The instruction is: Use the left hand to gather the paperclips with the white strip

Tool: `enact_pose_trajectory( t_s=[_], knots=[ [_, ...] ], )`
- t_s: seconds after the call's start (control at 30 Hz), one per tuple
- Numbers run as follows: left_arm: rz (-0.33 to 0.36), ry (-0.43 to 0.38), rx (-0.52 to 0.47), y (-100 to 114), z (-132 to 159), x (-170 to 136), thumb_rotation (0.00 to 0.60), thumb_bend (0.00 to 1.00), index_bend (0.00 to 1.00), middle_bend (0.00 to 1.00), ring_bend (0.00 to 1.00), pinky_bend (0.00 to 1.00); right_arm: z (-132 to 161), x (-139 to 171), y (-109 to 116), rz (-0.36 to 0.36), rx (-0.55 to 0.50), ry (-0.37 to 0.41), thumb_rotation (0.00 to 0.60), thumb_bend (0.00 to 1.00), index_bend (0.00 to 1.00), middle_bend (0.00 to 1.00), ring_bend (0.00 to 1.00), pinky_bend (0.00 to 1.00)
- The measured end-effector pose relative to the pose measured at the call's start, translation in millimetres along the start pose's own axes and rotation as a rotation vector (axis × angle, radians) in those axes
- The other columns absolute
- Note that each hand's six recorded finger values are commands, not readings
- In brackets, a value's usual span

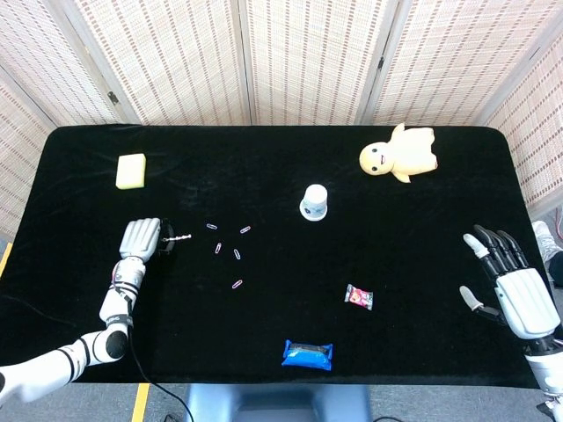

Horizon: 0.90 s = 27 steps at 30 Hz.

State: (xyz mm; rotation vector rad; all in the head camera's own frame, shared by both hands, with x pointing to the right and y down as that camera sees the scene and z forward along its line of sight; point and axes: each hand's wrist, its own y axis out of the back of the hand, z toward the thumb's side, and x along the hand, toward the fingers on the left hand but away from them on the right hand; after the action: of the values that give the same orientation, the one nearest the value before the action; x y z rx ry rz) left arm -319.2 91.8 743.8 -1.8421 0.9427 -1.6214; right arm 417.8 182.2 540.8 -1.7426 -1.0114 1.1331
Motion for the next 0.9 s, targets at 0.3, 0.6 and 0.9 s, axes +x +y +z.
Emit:
enact_pose_trajectory(
  t_s=[0.3,0.6,0.9],
  knots=[
    [0.080,-0.093,0.009,19,26,-30,0.600,0.56,0.88,1.00,1.00,1.00,0,1,6,-0.029,-0.011,0.005,0.600,0.36,0.01,0.00,0.00,0.00],
    [0.037,-0.161,0.036,-6,56,-46,0.600,0.56,0.88,1.00,1.00,1.00,2,6,13,-0.066,-0.018,0.018,0.600,0.36,0.01,0.00,0.00,0.00],
    [0.011,-0.231,0.002,-33,92,-61,0.600,0.57,0.88,1.00,1.00,1.00,2,18,27,-0.125,-0.040,0.020,0.600,0.36,0.01,0.00,0.00,0.00]
  ],
)
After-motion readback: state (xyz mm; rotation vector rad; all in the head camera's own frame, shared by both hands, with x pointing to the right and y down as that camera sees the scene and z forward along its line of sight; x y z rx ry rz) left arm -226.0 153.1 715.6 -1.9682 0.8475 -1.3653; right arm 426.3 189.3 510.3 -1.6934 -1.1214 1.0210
